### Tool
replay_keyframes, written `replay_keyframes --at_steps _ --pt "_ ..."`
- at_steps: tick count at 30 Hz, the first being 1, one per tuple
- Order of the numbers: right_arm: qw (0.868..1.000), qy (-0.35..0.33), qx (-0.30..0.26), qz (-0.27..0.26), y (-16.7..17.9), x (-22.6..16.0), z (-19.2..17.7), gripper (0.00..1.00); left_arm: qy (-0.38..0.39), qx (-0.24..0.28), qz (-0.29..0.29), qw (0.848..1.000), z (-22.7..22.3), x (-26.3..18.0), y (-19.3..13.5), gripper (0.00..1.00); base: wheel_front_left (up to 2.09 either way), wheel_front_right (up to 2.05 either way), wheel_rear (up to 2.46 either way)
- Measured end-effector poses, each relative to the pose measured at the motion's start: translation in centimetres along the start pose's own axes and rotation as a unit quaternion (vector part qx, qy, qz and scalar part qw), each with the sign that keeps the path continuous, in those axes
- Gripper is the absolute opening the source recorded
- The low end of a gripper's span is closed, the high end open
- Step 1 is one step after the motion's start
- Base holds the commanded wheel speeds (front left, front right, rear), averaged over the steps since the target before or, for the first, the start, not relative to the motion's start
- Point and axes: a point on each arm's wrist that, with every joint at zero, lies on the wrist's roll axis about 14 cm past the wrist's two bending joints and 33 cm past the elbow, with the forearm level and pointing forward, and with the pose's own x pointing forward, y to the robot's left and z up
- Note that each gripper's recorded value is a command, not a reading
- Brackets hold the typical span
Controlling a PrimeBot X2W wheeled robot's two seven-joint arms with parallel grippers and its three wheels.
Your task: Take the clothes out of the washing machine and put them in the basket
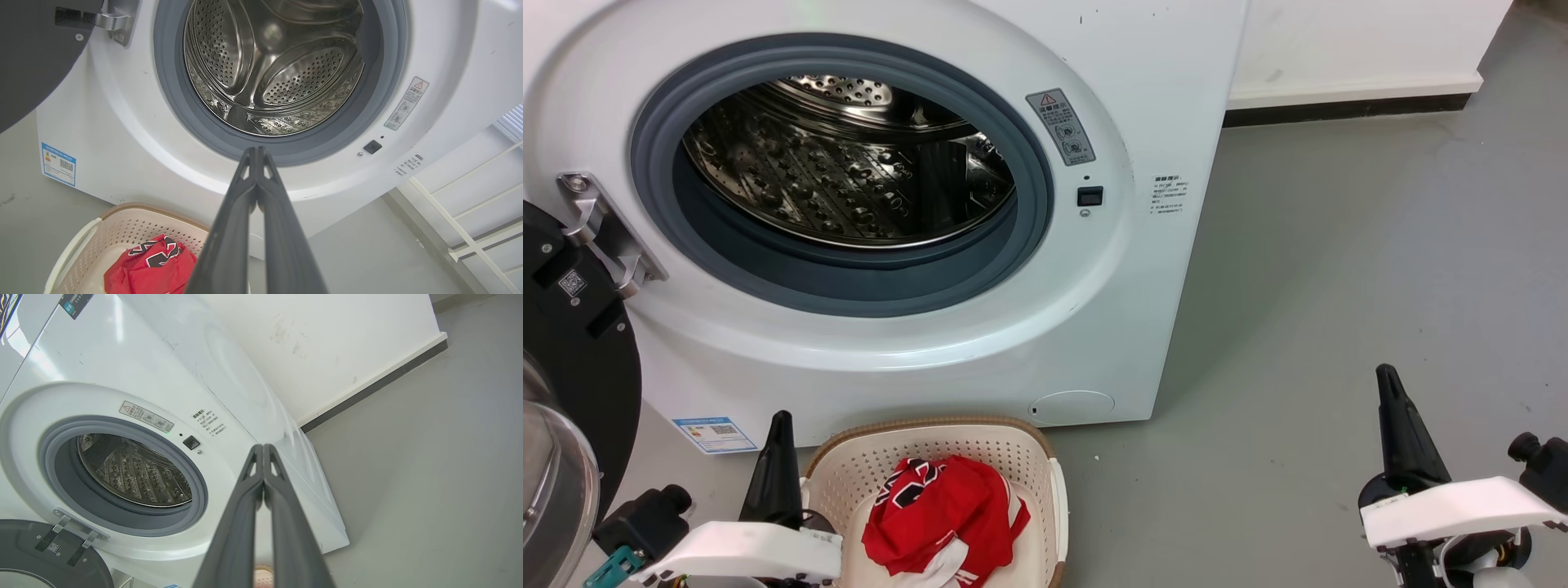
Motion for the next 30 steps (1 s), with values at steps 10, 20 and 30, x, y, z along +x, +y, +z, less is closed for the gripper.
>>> replay_keyframes --at_steps 10,20,30 --pt "0.994 0.010 0.109 -0.017 -0.67 0.13 -0.30 0.00 0.009 -0.113 0.010 0.993 0.00 0.37 0.35 0.00 0.00 0.00 0.00" --pt "0.985 0.014 0.169 -0.020 -0.67 0.46 -0.26 0.00 0.011 -0.176 0.010 0.984 0.11 0.58 0.34 0.00 0.00 0.00 0.00" --pt "0.974 0.020 0.223 -0.025 -0.84 0.49 -0.51 0.00 0.017 -0.231 0.014 0.973 -0.03 0.53 0.54 0.00 0.00 0.00 0.00"
